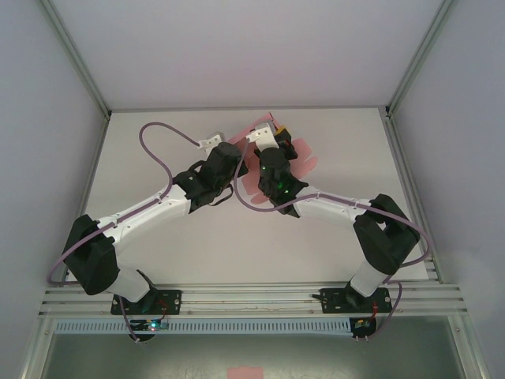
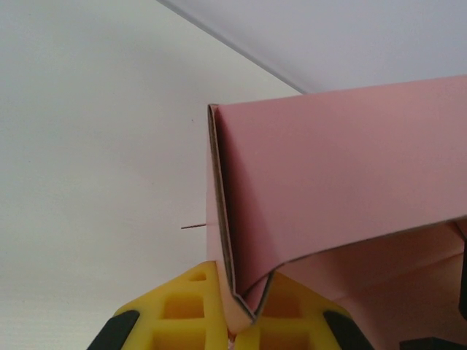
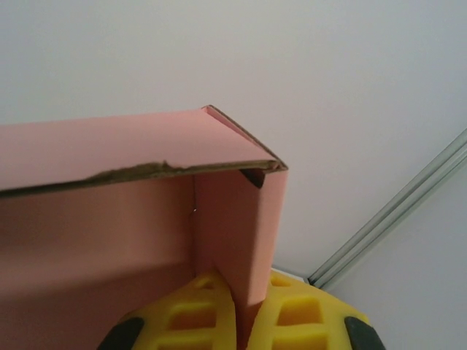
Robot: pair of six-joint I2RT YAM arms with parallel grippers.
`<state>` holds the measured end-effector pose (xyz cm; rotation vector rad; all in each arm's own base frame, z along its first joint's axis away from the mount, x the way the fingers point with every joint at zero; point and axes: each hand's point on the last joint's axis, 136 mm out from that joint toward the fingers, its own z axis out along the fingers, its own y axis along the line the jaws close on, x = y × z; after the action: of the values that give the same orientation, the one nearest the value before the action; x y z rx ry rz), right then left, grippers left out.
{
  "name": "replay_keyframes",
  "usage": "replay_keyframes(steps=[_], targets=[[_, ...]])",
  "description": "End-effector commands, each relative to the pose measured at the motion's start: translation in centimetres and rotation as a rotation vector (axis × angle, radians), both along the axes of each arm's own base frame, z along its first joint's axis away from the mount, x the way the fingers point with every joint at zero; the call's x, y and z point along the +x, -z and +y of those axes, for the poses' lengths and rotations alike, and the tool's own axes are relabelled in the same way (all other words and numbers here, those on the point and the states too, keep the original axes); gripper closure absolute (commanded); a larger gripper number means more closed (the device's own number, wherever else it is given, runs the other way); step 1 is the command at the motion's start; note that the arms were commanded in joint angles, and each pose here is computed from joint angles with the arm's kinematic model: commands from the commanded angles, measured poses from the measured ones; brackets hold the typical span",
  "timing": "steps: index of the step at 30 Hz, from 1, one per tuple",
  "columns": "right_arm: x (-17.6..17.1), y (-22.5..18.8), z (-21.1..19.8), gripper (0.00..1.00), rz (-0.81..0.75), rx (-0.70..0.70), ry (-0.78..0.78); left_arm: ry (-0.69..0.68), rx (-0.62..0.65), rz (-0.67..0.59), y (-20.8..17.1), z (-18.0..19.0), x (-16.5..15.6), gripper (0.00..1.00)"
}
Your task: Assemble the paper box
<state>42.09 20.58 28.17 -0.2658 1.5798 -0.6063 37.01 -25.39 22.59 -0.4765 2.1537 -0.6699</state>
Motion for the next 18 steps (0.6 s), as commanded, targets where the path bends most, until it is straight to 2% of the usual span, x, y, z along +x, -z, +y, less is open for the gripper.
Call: replay_keyframes(steps=[1,2,5,6,7,10,12,14,18], targets=[[0.3,0.2,-4.8,0.95,0.020,-0.030,0.166,-0.013,0.032,0.047,0.4,0.7,-2.0,1.00],[0.2,0.4,-4.6,0.91,0.026,-0.030,0.143,-0.012,0.033,0.050,0.5,0.7,-2.0,1.00],[-0.8,1.1,-2.0,0.89,0.084,-0.040,-0.049,-0.011,0.036,0.051,0.7,0.6,-1.8,1.00],[-1.4,1.2,-0.9,0.80,0.101,-0.031,-0.137,-0.012,0.041,0.050,0.7,0.6,-1.8,1.00],[-2.2,1.3,0.3,0.63,0.126,-0.005,-0.233,-0.017,0.045,0.050,0.8,0.7,-1.7,1.00],[-4.1,0.7,2.2,0.46,0.193,0.123,-0.419,-0.017,0.048,0.042,0.7,0.7,-1.6,1.00],[-5.4,0.0,2.9,0.40,0.208,0.166,-0.503,-0.009,0.053,0.039,0.6,0.6,-1.6,1.00],[-6.6,-1.0,2.7,0.32,0.201,0.191,-0.546,-0.011,0.063,0.040,0.8,0.8,-1.6,1.00],[-9.0,-2.8,1.7,0.05,0.177,0.219,-0.610,0.005,0.092,0.019,0.7,1.1,-1.7,1.00]])
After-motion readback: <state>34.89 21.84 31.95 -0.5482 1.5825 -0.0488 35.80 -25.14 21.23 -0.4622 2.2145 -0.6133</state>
